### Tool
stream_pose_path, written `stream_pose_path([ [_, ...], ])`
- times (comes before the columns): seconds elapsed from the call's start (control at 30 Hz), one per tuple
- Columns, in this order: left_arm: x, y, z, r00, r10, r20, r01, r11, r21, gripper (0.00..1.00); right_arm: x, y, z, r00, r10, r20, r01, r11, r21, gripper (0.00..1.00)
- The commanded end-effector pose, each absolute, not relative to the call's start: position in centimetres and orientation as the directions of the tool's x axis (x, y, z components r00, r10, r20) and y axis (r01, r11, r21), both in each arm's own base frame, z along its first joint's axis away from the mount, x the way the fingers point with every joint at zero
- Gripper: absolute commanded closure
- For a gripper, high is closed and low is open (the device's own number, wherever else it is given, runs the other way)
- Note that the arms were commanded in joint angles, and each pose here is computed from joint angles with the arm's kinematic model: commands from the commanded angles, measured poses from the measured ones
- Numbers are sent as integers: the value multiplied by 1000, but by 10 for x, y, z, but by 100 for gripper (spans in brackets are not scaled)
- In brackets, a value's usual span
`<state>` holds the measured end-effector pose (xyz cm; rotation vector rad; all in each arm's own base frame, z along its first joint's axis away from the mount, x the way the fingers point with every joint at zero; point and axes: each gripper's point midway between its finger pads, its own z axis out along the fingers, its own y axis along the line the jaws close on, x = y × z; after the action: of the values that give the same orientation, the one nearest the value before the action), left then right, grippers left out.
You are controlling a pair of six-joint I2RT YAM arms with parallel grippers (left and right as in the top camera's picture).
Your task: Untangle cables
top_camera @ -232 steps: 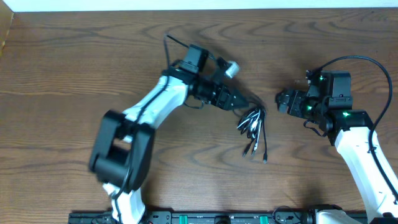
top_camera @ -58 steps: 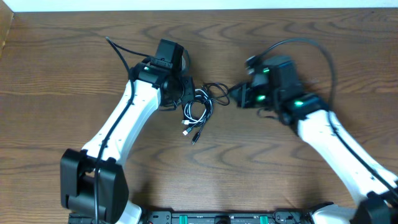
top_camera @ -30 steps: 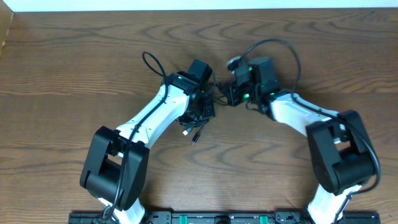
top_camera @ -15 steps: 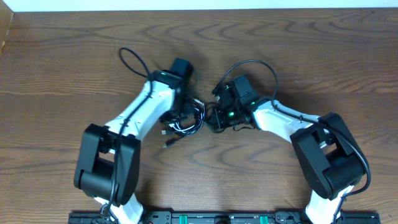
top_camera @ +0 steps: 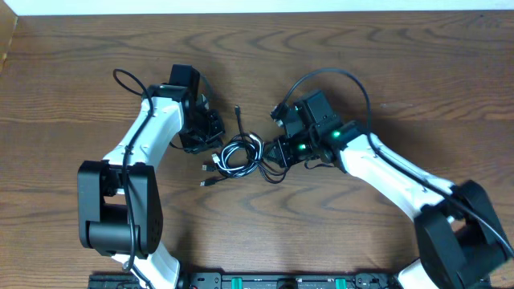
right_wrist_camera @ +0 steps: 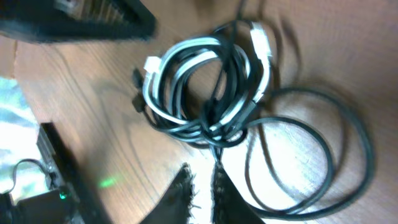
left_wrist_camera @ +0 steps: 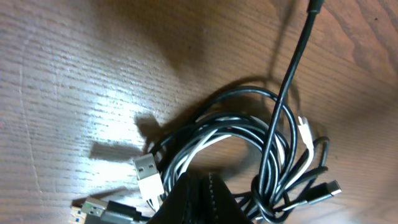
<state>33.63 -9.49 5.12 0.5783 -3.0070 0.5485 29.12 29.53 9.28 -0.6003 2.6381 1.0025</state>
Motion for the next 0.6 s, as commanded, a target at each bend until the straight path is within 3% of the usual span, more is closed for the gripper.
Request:
stream_pose_path([
  [0.0, 331, -98, 50, -917, -369, 150, -398, 841, -365, 92, 309, 288, 105, -740, -427, -519, -636, 694, 336, 78],
  [0.07, 328, -98, 46, -914, -368, 169, -405, 842, -357, 92, 312, 289, 108, -702, -459, -545, -672, 679, 294, 60],
  [0.17, 321, -100, 37, -911, -360, 203, -410, 847, -338, 92, 317, 293, 113, -690, -448, -569, -680, 671, 296, 53],
  [0.23, 314, -104, 30, -909, -351, 223, -409, 852, -327, 92, 316, 293, 113, -673, -467, -574, -699, 656, 285, 59],
  [0.3, 310, -107, 24, -912, -340, 230, -401, 858, -322, 92, 312, 296, 112, -565, -560, -606, -794, 570, 213, 68],
  [0.57, 320, -109, 20, -900, -384, 205, -433, 836, -337, 92, 296, 304, 108, -147, -770, -621, -971, 232, -57, 60],
])
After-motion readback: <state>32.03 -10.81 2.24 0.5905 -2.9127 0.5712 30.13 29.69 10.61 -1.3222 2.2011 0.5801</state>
